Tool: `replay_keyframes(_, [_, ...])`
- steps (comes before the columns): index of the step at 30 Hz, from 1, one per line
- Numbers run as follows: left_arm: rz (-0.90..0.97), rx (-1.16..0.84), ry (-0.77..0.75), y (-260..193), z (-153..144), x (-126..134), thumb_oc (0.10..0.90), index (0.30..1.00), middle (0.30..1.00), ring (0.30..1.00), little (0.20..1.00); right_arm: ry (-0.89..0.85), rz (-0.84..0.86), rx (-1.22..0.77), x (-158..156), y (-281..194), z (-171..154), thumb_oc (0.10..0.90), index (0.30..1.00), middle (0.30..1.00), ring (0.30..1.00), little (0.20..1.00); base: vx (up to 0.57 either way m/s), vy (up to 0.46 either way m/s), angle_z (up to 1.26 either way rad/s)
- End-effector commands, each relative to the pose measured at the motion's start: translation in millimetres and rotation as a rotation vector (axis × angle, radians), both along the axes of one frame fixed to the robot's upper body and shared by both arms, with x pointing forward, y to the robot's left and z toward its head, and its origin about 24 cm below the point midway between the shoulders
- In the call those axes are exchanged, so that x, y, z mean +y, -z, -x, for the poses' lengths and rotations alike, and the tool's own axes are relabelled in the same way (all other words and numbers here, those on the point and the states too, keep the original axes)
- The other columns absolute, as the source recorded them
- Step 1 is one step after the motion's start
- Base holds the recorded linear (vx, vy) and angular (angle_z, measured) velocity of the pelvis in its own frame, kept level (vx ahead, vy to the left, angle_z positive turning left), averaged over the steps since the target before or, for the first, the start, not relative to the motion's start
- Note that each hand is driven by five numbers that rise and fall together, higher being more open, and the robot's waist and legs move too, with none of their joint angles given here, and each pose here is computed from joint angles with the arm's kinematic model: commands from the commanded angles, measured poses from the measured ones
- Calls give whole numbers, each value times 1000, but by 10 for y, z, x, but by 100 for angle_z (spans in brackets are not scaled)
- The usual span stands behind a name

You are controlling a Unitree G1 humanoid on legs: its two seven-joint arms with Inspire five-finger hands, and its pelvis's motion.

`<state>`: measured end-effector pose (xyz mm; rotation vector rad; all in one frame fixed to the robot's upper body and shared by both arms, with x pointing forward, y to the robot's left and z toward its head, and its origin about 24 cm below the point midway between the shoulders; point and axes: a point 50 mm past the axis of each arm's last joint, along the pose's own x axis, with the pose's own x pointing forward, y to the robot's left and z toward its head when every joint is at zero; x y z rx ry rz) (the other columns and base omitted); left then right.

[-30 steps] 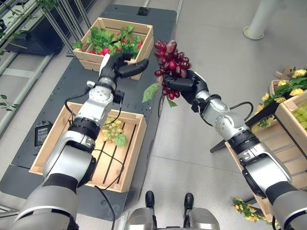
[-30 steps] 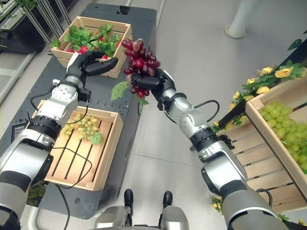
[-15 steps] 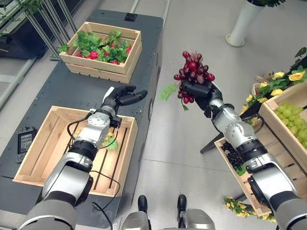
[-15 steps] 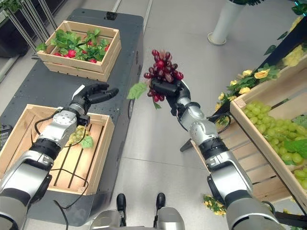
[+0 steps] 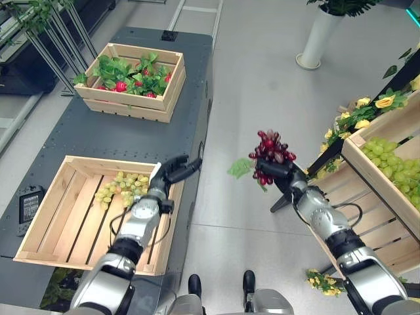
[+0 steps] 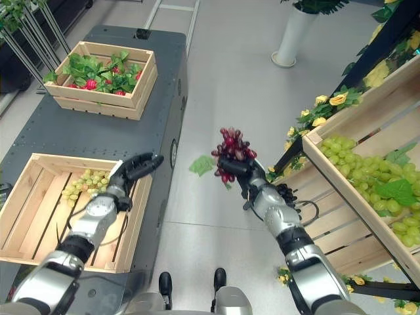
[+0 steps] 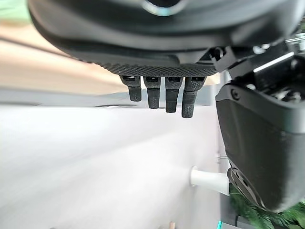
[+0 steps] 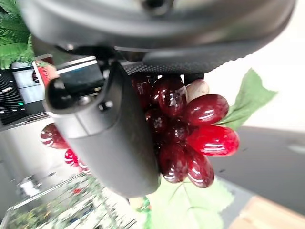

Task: Pick up the fruits from the basket on one side to the basket on the other side

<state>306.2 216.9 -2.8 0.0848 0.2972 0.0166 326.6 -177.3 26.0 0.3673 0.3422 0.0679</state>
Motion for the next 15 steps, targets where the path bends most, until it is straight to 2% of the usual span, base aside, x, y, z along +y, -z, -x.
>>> replay_keyframes(1, [130, -113, 31, 27, 97, -74, 800, 900, 900, 900, 900, 48, -40, -179, -193, -181, 15, 400, 300, 300, 300, 300, 21, 11, -11])
replay_keyframes(6, [157, -109, 40, 124, 259, -105, 800, 900, 900, 900, 900, 93, -52, -94, -332, 88, 227, 400, 300, 300, 300, 300, 12, 21, -16])
replay_keyframes(15, [220, -125, 13, 133, 337, -117, 800, 900, 900, 900, 900, 137, 9, -50, -482, 257, 412, 400, 300, 300, 300, 300, 5, 29, -13])
